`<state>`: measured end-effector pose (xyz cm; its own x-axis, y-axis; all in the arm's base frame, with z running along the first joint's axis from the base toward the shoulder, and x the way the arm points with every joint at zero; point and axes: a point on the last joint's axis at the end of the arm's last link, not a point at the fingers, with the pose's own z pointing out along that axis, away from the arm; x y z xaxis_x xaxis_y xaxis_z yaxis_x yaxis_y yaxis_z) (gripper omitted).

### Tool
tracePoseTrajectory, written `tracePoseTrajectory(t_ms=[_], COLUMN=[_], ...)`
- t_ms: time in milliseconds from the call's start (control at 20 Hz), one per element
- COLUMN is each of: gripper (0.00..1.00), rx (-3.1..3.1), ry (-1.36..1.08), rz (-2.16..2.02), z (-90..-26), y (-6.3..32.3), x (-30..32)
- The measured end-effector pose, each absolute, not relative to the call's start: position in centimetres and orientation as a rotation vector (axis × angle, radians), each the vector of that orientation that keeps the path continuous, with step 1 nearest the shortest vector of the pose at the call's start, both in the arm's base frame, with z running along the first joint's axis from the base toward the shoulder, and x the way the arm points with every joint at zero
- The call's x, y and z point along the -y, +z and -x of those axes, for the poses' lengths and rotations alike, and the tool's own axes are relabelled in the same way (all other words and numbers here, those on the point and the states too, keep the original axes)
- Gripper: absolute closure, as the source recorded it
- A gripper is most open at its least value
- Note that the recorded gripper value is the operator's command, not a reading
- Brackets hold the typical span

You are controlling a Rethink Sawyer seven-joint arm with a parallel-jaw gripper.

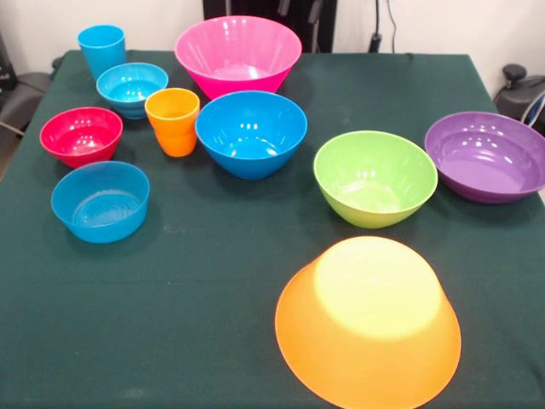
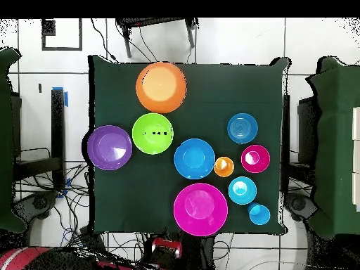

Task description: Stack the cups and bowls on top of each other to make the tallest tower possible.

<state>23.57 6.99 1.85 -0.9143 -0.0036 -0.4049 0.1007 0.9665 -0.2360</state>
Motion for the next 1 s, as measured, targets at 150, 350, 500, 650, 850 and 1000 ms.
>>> tracePoseTrajectory(t_ms=[150, 350, 500, 650, 850, 1000], gripper=[0.00, 0.00, 0.00, 0.00, 0.00, 0.00], rx=[-2.706, -2.706, -2.707, -2.710, -2.710, -2.704], ry=[-0.355, -0.355, -0.356, -0.359, -0.358, -0.352], rz=[-0.063, -0.057, -0.054, -0.054, -0.040, -0.026], z=[-23.7, -23.8, -24.1, -24.2, -24.4, -24.7], y=[1.5, 1.1, 0.7, 0.2, -0.5, -1.1], x=[-6.9, -6.8, -6.5, -6.3, -6.0, -5.9])
